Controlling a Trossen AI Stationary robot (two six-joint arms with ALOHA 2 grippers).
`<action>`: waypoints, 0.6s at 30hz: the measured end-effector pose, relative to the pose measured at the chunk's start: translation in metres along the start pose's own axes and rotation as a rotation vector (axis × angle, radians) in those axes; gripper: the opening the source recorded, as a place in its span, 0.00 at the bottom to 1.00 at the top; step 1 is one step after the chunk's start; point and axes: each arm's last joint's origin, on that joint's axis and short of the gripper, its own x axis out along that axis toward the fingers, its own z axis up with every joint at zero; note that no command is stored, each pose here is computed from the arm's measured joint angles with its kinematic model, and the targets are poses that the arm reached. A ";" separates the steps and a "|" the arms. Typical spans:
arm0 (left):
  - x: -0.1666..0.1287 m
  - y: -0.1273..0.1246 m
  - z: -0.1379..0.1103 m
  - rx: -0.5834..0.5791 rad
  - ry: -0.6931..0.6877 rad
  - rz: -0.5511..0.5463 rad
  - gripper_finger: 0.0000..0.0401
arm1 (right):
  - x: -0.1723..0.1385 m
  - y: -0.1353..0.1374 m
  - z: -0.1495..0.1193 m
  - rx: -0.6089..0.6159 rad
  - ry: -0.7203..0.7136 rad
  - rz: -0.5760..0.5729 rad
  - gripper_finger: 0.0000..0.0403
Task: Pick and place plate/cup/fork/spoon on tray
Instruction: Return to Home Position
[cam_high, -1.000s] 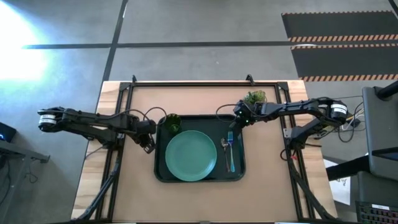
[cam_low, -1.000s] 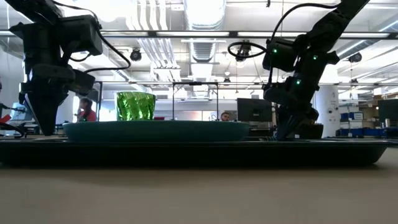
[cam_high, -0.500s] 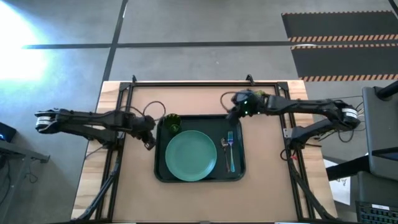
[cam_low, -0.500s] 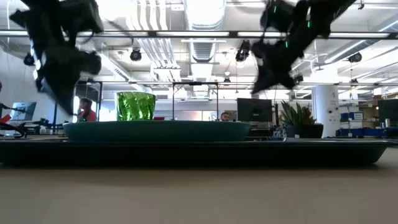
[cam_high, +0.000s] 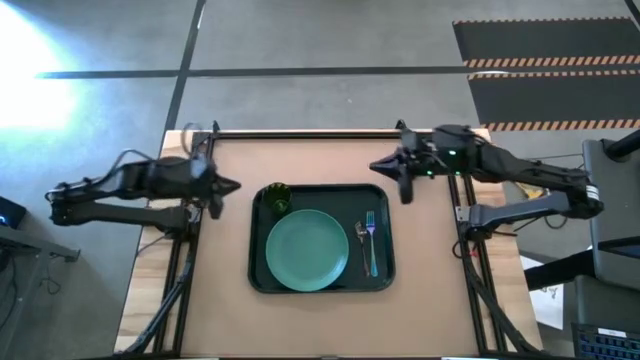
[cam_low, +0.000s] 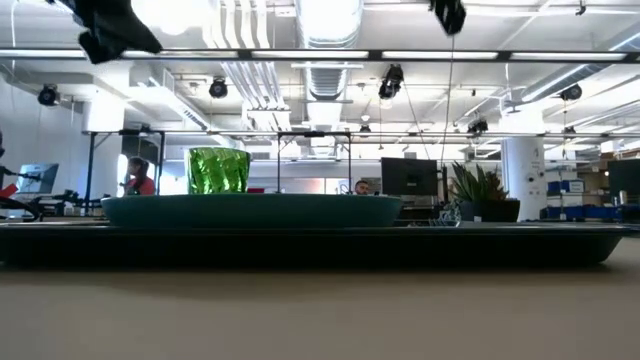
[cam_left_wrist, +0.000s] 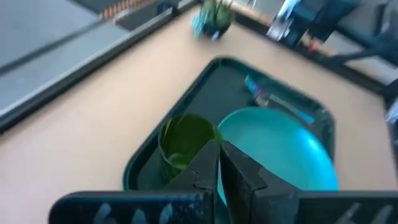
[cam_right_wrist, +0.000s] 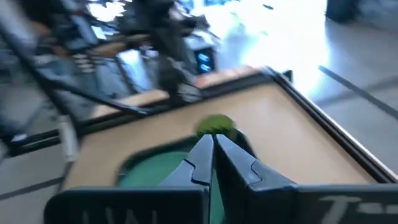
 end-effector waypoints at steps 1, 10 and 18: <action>-0.007 0.002 -0.001 0.000 -0.026 -0.011 0.00 | -0.005 0.004 0.002 -0.015 -0.011 0.034 0.02; -0.058 0.023 -0.020 -0.052 -0.253 -0.114 0.00 | -0.047 0.029 -0.001 -0.090 -0.154 0.233 0.02; -0.054 0.032 -0.047 -0.062 -0.329 -0.223 0.00 | -0.055 0.030 -0.036 -0.062 -0.298 0.326 0.02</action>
